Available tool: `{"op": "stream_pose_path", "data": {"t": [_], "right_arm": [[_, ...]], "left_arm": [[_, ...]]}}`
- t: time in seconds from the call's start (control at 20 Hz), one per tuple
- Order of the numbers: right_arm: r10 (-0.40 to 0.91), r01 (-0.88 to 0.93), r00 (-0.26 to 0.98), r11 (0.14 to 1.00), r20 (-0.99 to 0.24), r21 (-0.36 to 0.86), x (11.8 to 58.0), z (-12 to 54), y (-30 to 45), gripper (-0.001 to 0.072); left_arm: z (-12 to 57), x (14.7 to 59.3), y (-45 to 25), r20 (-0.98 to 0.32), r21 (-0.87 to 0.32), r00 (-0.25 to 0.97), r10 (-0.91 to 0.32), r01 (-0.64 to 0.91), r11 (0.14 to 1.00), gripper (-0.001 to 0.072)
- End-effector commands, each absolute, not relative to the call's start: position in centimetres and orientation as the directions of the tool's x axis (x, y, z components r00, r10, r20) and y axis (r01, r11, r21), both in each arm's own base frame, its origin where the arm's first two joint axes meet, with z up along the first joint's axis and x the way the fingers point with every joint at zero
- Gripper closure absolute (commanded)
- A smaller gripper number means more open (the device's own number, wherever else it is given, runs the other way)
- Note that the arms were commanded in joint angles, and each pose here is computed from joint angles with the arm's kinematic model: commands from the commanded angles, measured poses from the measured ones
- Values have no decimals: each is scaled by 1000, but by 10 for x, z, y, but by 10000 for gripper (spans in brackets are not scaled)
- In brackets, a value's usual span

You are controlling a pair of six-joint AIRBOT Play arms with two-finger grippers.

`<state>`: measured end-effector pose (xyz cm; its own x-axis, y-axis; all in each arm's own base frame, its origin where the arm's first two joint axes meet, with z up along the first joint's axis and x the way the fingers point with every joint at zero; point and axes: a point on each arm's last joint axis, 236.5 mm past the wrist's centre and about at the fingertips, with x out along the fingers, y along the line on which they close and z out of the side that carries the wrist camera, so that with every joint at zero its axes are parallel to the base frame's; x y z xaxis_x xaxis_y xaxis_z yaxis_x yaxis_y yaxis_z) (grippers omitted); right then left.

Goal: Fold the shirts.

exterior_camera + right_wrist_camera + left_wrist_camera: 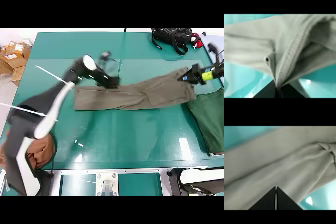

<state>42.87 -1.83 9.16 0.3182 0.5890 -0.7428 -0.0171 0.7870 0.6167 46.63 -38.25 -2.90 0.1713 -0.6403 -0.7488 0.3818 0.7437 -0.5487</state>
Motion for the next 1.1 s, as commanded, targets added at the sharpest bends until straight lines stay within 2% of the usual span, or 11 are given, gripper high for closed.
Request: {"op": "stream_pose_path", "data": {"t": [0.0,0.2,0.35,0.5,0.6,0.7,0.85,1.05], "right_arm": [[633,-143,338,766,-696,627,408,173,34,694],[687,-253,326,725,-649,641,404,212,87,693],[667,-261,283,745,-689,614,403,197,99,693],[655,-251,256,756,-711,605,404,183,102,693],[659,-255,262,752,-705,608,408,183,110,693],[669,-274,274,743,-691,611,413,186,132,693],[704,-324,260,709,-661,627,418,184,191,693],[758,-373,210,646,-618,666,429,139,317,693]], "left_arm": [[-58,436,-476,-657,-627,183,-731,404,665,686],[-73,411,-512,-621,-692,147,-770,360,626,686],[-72,410,-507,-619,-710,119,-777,338,618,686],[-53,415,-474,-638,-715,27,-770,351,605,686],[-35,424,-423,-688,-682,-43,-724,379,626,687],[-14,440,-348,-780,-591,-60,-622,396,703,687],[20,466,-229,-882,-434,27,-470,342,833,686],[72,484,-125,-884,-401,162,-438,215,890,686]]}}
